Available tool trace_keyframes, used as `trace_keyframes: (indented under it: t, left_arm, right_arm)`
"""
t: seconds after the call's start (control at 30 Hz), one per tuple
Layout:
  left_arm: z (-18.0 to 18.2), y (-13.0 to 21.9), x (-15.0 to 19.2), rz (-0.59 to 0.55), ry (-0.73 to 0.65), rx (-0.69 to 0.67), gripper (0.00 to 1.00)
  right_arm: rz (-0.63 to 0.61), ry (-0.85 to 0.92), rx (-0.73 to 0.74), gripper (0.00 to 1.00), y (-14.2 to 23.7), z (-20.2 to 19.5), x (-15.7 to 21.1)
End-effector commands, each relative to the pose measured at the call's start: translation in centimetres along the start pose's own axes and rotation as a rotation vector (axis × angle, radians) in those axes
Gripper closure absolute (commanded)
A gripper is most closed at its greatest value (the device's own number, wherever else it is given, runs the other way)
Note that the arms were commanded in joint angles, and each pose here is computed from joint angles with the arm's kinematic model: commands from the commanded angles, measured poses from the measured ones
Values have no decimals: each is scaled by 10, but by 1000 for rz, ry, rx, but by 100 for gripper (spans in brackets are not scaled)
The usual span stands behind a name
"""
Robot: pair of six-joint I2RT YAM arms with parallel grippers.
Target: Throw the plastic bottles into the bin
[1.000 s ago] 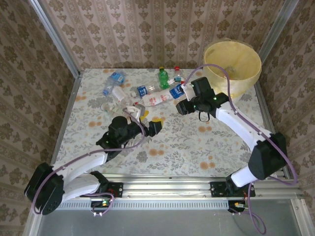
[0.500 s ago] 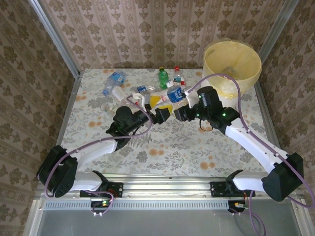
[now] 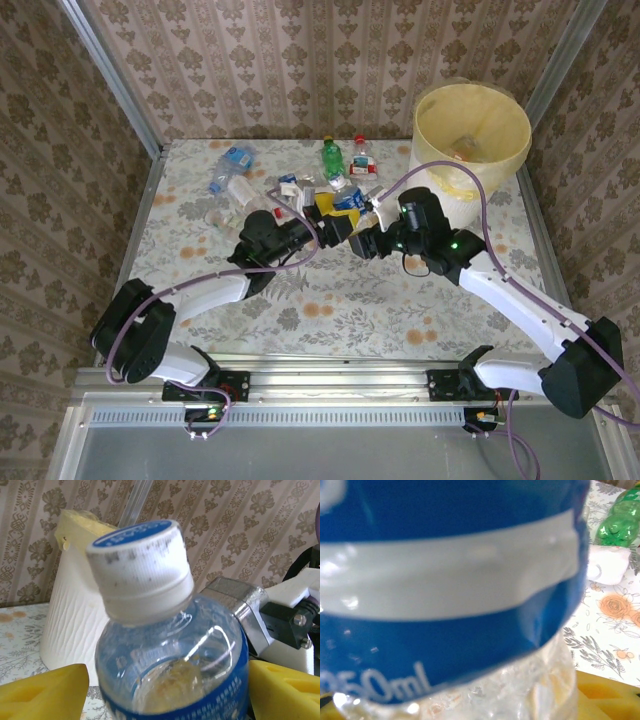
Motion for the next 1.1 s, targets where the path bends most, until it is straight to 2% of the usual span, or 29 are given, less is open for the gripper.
trace_keyframes:
  t: [0.0,0.17,0.53,0.7,0.83,0.9,1.07]
  left_arm:
    - [-3,-8,-17,-49,0,28,21]
    - [-3,-10,-17,-44,3,28,26]
    - [-12,-19,-24,-37,-6,94,50]
    - [-16,-26,-29,-31,-16,126,68]
    - [-18,-29,-33,-29,-30,144,79]
    - [-19,-30,-35,-27,-39,146,84]
    - [-17,-26,-37,-17,-55,130,86]
  right_arm:
    - [-38,28,-76,51,6,18,-6]
    - [-45,34,-74,50,10,19,-7]
    - [-40,35,-132,42,15,27,-5]
    - [-59,24,-118,38,23,27,-6]
    - [-62,1,-130,28,30,30,-5]
    - [-61,-10,-110,20,33,28,-2]
    - [-54,-60,-25,8,43,15,-1]
Point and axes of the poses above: each hand's point on the last joint's axis, 136 mm out from that joint toward the fingers, its own y axis back along the fingers, its own z axis along the line the jaws close on, x = y × z, the point moved 3 cm from there along y, back along the fingers, and after that the axes turned 7 degrees about -y, right-handed, at the moved point
